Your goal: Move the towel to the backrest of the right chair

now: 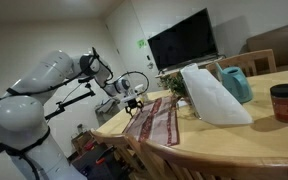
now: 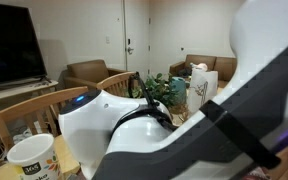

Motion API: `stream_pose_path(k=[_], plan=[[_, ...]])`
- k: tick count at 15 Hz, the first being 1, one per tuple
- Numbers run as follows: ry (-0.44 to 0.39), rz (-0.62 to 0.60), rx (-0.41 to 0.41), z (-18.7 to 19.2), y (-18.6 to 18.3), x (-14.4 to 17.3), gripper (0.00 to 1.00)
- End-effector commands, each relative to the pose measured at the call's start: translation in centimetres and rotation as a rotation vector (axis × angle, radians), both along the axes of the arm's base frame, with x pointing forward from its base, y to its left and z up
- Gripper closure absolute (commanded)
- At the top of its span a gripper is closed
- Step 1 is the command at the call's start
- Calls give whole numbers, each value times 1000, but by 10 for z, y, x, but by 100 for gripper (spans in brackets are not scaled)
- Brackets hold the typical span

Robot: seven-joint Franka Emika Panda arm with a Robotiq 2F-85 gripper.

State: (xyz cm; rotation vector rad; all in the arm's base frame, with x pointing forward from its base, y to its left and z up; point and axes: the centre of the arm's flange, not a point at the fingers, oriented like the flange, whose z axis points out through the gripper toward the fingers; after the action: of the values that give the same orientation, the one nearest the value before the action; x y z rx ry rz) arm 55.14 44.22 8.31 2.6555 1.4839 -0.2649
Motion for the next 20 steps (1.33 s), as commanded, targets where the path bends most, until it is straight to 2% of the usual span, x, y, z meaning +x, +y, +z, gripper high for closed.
stream_pose_path(k=[1,3,4,5,7,15,17,20], plan=[[15,-13,-43,2,-6,8,0],[22,-13,-54,0,-15,9,1],[18,-18,-53,0,-17,10,26],[17,-16,-60,0,-18,10,26],[15,-9,-69,6,-17,9,38],[-7,21,-100,32,-12,7,99],[-24,29,-113,46,-12,6,100],[-77,36,-164,86,-13,0,99]])
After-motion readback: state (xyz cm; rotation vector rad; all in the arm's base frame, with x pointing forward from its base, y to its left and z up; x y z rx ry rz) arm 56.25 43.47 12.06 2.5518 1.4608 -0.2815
